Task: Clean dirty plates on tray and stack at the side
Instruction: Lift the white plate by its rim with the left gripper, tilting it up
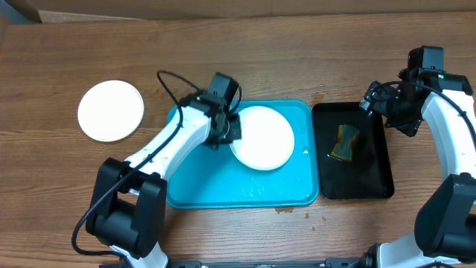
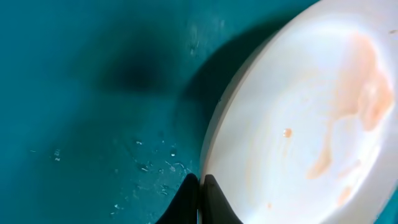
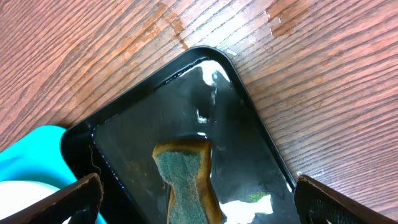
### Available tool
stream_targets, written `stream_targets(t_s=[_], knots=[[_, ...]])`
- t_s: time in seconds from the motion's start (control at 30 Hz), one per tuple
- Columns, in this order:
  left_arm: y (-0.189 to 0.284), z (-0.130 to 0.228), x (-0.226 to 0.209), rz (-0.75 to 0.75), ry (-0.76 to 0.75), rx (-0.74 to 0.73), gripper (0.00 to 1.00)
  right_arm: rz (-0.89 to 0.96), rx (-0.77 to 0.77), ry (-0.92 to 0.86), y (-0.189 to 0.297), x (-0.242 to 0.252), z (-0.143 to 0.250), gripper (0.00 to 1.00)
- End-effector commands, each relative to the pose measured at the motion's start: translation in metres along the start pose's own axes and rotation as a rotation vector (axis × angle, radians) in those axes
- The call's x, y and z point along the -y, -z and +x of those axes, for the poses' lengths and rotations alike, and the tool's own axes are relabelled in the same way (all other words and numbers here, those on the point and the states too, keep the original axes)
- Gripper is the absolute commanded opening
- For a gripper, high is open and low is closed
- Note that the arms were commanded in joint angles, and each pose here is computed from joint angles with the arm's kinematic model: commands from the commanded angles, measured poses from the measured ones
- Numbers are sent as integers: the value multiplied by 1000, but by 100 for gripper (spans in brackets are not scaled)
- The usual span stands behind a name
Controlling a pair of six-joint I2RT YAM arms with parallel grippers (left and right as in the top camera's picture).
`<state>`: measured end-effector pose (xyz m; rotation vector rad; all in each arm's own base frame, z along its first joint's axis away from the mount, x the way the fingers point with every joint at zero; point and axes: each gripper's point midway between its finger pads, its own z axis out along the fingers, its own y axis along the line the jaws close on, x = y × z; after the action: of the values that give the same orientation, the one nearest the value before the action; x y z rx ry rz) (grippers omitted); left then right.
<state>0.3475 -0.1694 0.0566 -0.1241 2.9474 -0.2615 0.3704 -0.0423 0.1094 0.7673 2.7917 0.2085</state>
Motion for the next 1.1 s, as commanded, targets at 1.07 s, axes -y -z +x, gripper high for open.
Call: stream_targets(t_s=[1.07], knots=[[107,-33,157,-8,-356,503,4,-55,139,-13,7,-10,-34,100]])
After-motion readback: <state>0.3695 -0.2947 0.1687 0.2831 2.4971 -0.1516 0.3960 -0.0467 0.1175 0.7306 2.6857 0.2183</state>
